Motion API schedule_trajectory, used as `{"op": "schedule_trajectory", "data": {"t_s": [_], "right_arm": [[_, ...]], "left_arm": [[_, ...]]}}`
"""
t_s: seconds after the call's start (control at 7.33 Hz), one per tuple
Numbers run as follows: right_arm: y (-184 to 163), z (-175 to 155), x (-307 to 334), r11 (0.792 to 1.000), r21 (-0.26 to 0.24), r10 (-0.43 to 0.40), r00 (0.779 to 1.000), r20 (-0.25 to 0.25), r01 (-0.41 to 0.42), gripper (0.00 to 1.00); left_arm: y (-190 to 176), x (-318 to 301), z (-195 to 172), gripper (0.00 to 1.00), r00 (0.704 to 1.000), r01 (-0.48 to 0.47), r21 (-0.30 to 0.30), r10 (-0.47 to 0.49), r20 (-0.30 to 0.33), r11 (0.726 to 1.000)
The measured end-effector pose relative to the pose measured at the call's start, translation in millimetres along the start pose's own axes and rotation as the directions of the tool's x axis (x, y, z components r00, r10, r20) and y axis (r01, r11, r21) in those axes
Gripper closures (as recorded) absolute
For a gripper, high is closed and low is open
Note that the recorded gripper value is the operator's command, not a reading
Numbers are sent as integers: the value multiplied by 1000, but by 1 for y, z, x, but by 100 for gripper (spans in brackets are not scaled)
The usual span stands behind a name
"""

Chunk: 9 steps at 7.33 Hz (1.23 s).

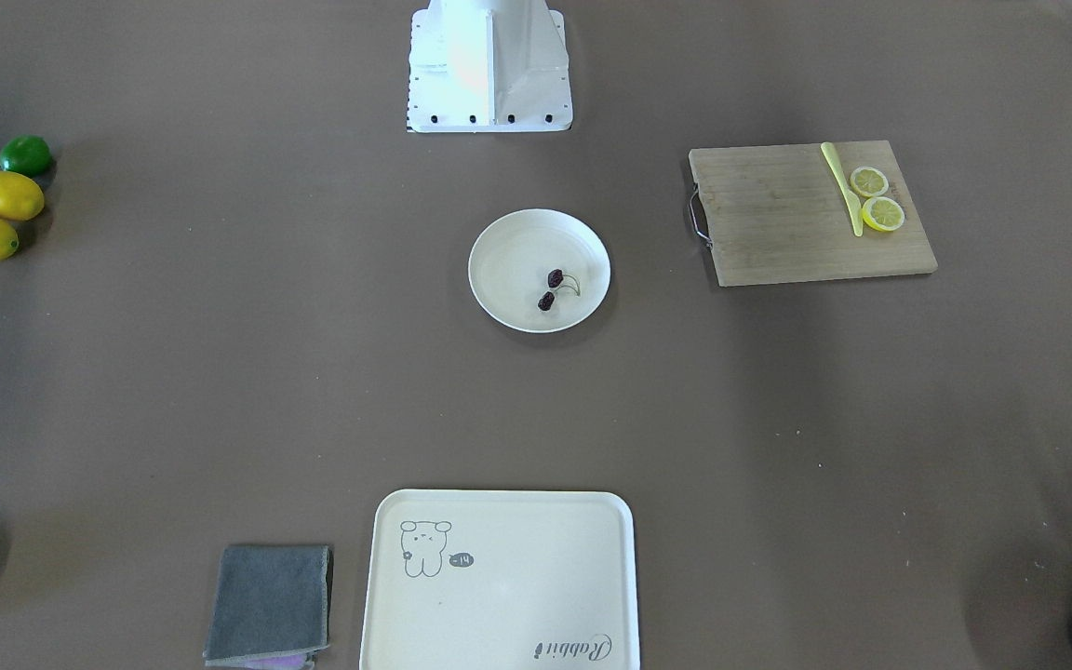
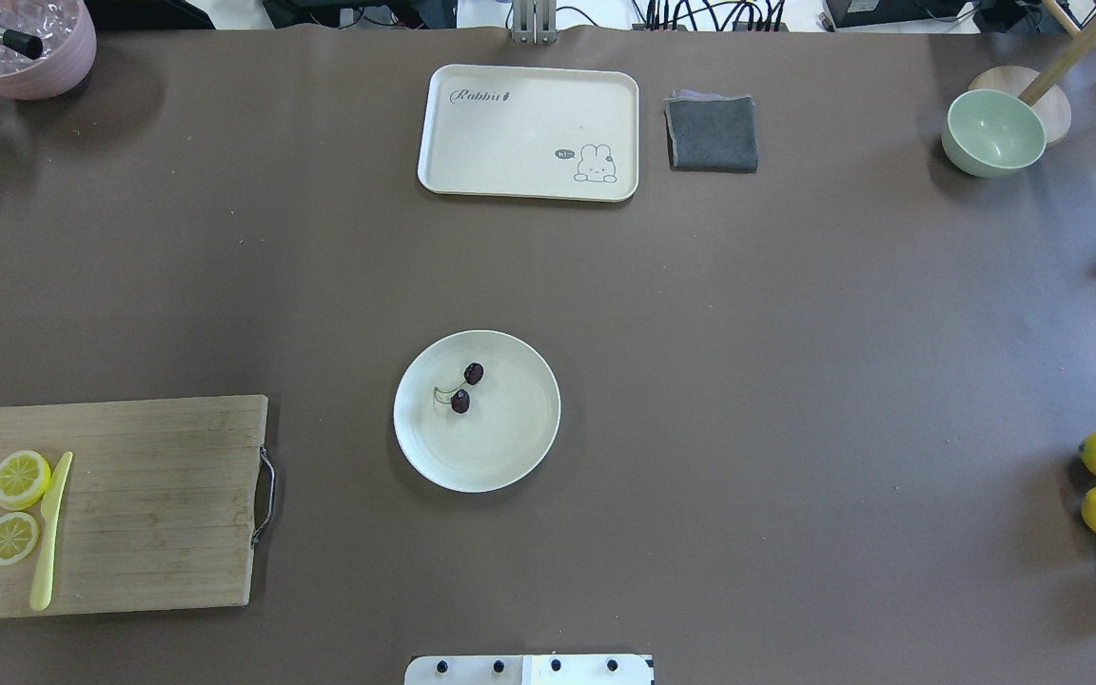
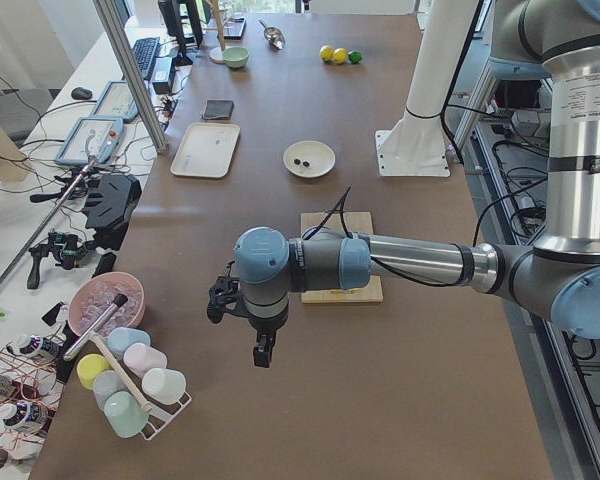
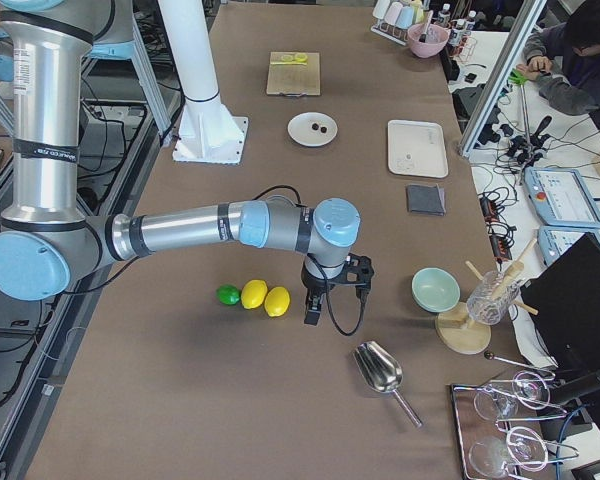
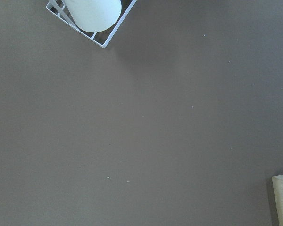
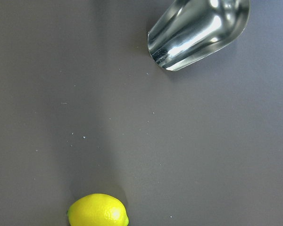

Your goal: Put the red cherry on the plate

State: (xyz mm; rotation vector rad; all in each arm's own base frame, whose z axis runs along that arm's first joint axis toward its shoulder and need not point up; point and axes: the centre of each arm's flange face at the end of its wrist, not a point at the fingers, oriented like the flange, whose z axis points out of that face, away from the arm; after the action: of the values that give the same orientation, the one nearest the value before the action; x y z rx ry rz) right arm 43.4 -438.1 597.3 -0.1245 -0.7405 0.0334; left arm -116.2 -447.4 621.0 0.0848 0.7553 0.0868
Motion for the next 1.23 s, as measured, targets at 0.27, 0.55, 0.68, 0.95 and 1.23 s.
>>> {"op": "schedule_trajectory", "data": {"t_s": [0.27, 0.55, 0.68, 0.95, 1.23], "right_arm": [[0, 5, 4, 1000, -11, 14, 1000, 2, -14, 0], [-1, 9, 8, 1000, -20, 21, 1000, 2, -21, 0], [-1, 12, 10, 999, -25, 24, 1000, 1, -24, 0], [-2, 16, 11, 999, -33, 26, 1000, -1, -26, 0], [-2, 18, 10, 999, -37, 21, 1000, -1, -21, 0]], "left_arm": [[0, 0, -1, 2, 1000, -1, 2, 1, 0, 1000], [0, 1, -1, 2, 1000, -1, 2, 1, 1, 1000], [-1, 1, 0, 2, 1000, -2, 2, 2, 1, 1000], [-1, 1, 0, 2, 1000, 0, 2, 0, -1, 1000], [-1, 1, -1, 2, 1000, -3, 5, 3, 0, 1000]]}}
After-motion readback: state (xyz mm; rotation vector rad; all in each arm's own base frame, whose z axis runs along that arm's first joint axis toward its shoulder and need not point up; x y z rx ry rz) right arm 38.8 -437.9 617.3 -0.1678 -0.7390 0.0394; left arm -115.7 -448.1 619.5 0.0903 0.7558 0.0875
